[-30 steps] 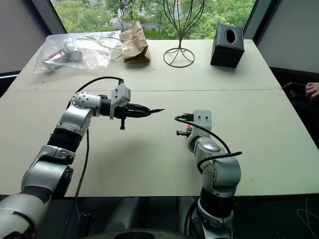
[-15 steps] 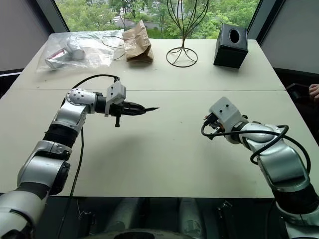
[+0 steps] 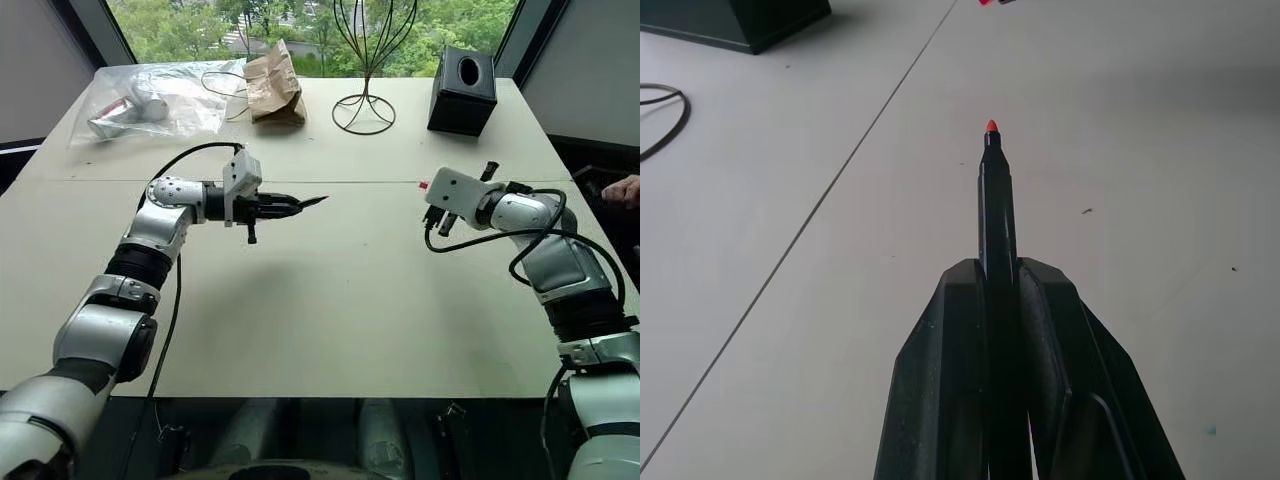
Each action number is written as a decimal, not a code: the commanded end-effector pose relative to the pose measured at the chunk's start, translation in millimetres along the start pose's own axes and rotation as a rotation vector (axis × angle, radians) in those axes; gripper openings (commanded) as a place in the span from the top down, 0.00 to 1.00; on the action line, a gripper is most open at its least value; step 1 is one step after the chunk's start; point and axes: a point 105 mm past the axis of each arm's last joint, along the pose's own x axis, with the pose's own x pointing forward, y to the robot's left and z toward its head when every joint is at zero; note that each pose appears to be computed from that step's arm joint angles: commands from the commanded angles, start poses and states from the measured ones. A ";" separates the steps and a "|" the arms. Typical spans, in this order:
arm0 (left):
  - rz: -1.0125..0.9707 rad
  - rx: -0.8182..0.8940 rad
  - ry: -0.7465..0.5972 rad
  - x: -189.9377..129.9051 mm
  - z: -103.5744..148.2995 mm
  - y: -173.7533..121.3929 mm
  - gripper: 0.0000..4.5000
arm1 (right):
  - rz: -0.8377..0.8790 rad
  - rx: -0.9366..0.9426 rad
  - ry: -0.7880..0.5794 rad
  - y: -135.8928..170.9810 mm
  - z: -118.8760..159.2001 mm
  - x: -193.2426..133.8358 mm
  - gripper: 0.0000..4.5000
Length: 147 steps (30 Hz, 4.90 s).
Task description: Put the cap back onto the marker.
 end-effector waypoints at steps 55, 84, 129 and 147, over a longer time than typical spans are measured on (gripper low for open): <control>-0.119 0.176 -0.010 34.7 18.2 -17.8 1.00 | 0.090 -0.206 -0.309 30.2 77.9 -0.7 1.00; -0.272 0.113 -0.019 65.1 45.2 -34.8 1.00 | 0.063 -0.476 -0.390 46.2 130.2 32.7 1.00; -0.217 0.080 -0.043 76.2 62.6 -31.5 1.00 | 0.006 -0.597 -0.296 62.0 154.8 46.0 1.00; -0.179 0.286 -0.010 82.8 60.8 -33.7 1.00 | 0.041 -0.532 -0.372 74.1 178.1 48.4 1.00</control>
